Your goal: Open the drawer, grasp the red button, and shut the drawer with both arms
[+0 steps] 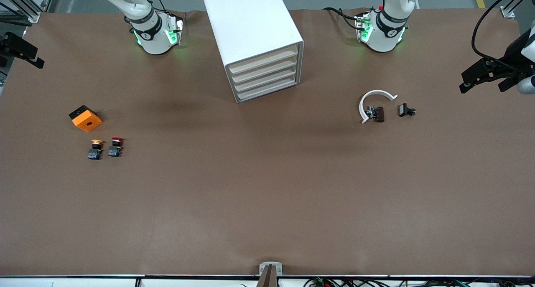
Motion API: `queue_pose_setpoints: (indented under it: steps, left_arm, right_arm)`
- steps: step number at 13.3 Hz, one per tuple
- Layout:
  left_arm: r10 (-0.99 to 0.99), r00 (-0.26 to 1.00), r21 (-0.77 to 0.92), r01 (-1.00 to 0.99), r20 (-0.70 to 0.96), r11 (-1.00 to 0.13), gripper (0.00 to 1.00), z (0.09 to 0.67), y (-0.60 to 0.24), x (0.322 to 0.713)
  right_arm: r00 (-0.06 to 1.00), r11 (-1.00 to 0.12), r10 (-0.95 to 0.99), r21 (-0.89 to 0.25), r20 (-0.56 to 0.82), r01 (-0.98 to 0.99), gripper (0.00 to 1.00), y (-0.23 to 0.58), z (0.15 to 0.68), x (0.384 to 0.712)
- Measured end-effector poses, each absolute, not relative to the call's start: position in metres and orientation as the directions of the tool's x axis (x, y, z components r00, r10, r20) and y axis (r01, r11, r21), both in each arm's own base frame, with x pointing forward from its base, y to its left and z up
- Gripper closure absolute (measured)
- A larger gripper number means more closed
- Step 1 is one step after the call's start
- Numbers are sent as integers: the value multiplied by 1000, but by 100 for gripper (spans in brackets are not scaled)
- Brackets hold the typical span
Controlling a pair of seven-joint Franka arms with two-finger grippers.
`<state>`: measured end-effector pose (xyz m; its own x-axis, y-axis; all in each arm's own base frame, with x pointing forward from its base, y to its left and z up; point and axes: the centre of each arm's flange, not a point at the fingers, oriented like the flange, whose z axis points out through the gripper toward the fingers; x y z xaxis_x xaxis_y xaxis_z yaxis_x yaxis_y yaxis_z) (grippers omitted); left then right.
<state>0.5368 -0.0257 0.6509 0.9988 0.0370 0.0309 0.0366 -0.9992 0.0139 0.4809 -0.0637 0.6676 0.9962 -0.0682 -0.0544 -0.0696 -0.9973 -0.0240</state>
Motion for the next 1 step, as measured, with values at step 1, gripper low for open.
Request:
queue_pose_setpoints:
  steps: [1]
  left_arm:
    - [37,999,14,37,30,-999,0,651,-26,537]
  right_arm:
    - [996,-997,-71,-24,-55,-73,0,-66,668,480]
